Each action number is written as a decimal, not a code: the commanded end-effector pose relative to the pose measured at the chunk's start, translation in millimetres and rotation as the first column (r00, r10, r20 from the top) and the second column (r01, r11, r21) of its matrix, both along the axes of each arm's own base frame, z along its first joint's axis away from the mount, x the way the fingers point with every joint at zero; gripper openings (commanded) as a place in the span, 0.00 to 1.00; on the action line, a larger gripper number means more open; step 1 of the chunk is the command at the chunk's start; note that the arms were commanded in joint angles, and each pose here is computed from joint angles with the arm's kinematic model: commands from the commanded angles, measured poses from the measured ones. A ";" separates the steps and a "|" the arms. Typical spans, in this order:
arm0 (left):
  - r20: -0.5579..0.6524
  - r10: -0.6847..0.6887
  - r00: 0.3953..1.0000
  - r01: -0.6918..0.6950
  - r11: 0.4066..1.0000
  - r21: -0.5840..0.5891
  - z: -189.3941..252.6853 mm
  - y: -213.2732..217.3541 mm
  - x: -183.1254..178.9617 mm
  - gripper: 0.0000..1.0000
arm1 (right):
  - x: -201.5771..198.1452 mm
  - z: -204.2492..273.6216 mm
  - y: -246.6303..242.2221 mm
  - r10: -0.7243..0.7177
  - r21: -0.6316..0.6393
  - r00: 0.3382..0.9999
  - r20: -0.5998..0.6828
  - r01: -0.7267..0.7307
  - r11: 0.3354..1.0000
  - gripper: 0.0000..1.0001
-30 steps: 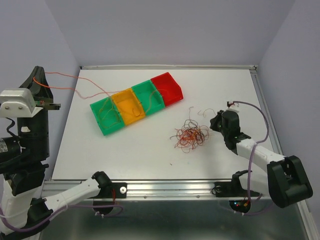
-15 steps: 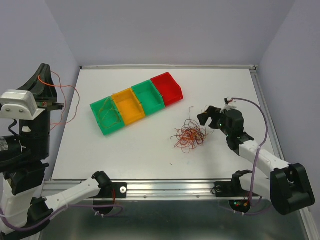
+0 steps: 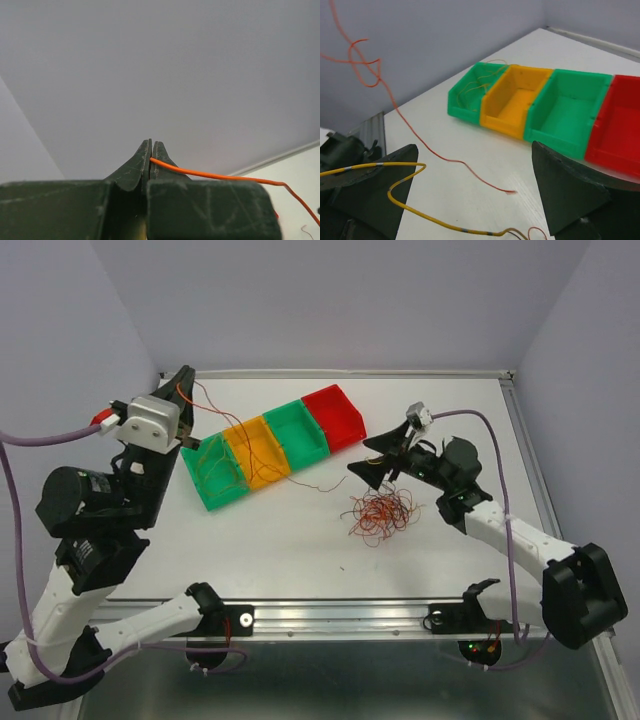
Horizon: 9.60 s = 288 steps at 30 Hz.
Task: Untangle the cables
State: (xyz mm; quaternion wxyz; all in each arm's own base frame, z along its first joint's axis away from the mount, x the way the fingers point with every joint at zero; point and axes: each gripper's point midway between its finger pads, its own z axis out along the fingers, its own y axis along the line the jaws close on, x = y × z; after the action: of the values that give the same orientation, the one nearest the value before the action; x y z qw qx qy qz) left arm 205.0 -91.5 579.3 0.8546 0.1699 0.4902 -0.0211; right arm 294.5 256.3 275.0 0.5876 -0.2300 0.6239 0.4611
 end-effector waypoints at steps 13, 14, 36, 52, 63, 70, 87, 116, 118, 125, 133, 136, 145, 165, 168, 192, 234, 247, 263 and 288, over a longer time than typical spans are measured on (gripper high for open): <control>-0.085 -0.125 0.988 0.132 0.989 0.073 -49.7 -73.7 38.8 0.00 | 61.8 22.0 -4.9 -0.380 -0.215 0.907 -0.183 0.340 0.916 1.00; -0.093 -0.125 0.988 0.133 0.988 0.084 -52.6 -75.8 40.7 0.00 | 71.2 -5.9 -31.8 -0.542 -0.343 0.810 -0.224 0.455 0.822 1.00; -0.158 -0.193 0.968 0.213 0.970 0.122 -74.6 -105.7 50.7 0.00 | 34.2 -52.3 -63.0 -0.672 -0.538 0.708 -0.218 0.487 0.688 1.00; -0.216 -0.212 0.953 0.247 0.958 0.145 -105.7 -131.7 81.9 0.00 | 18.0 -148.2 -122.8 -0.939 -0.871 0.330 -0.097 0.428 0.240 1.00; -0.210 -0.214 0.954 0.247 0.957 0.150 -104.0 -126.6 80.1 0.00 | -42.1 -118.0 -147.3 -0.964 -0.928 0.226 0.136 0.370 -0.044 1.00; -0.210 -0.225 0.951 0.259 0.955 0.147 -103.8 -125.7 77.9 0.00 | -12.0 -35.5 -116.8 -0.936 -0.756 0.351 -0.041 0.601 0.258 1.00; -0.226 -0.438 0.870 0.477 0.863 0.164 -102.7 -147.5 54.8 0.00 | -9.3 55.0 -0.6 -0.484 -0.341 0.853 -0.194 0.404 0.849 1.00; -0.360 -0.657 0.663 0.728 0.677 0.107 -132.6 -159.8 65.5 0.00 | -30.6 88.4 92.1 0.042 -0.132 0.972 0.231 -0.011 0.991 1.00; -0.364 -0.661 0.656 0.735 0.670 0.108 -132.0 -159.4 62.7 0.00 | -20.6 84.2 93.0 0.002 -0.128 0.970 0.243 0.030 0.991 1.00; -0.377 -0.716 0.587 0.793 0.602 0.092 -121.2 -160.7 36.8 0.00 | -19.3 63.5 106.7 0.073 -0.179 0.959 0.275 -0.023 0.984 0.89; -0.327 -0.691 0.645 0.752 0.650 0.112 -99.2 -149.1 31.2 0.00 | -29.1 36.5 115.4 0.157 -0.211 0.954 0.253 -0.104 0.972 0.01; -0.292 -0.638 0.712 0.689 0.715 0.117 -88.8 -138.8 39.5 0.00 | -35.5 38.1 113.3 0.171 -0.186 0.951 0.257 -0.125 0.974 0.00; -0.441 -0.390 0.809 0.436 0.900 0.003 -151.9 -99.5 163.6 0.00 | -52.1 84.6 99.0 0.153 -0.085 0.940 0.306 -0.133 0.987 0.00; -0.767 -0.389 0.510 0.480 0.869 -0.122 -318.1 -100.3 224.8 0.05 | 9.6 165.8 79.1 -0.215 0.115 0.913 0.348 0.186 0.976 0.01; -0.750 -0.296 0.591 0.347 0.933 -0.095 -311.7 -63.8 246.1 0.07 | 29.3 153.8 93.0 -0.217 0.082 0.909 0.355 0.201 0.976 0.01; -0.540 -0.294 0.789 0.306 0.949 -0.070 -124.2 -27.0 304.7 0.08 | 116.3 234.8 115.0 -0.431 0.301 0.638 0.638 0.308 0.902 0.00; -0.487 -0.476 0.733 0.447 0.876 -0.183 -106.9 -53.6 311.4 0.06 | 111.7 282.6 96.0 -0.406 0.361 0.599 0.690 0.200 0.911 0.01; -0.547 -0.434 0.715 0.415 0.894 -0.168 -156.7 -49.9 338.5 0.04 | 145.0 239.2 103.4 -0.341 0.298 0.647 0.682 0.181 0.937 0.01; -0.738 -0.278 0.615 0.317 0.944 -0.092 -292.9 -30.4 339.4 0.00 | 136.0 77.2 106.4 -0.208 0.211 0.880 0.426 0.126 0.969 0.01; -0.790 0.055 0.610 0.114 0.981 0.157 -348.8 -18.3 343.5 0.00 | 190.9 -101.6 130.7 -0.207 0.087 0.959 -0.193 0.227 0.970 0.01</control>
State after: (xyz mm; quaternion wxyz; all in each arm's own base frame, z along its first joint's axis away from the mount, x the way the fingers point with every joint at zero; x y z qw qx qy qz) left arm 527.7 -136.0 181.1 0.4611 0.2370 0.8428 -0.1449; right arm 465.0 392.2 168.1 0.5878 -0.1200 0.6520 0.4637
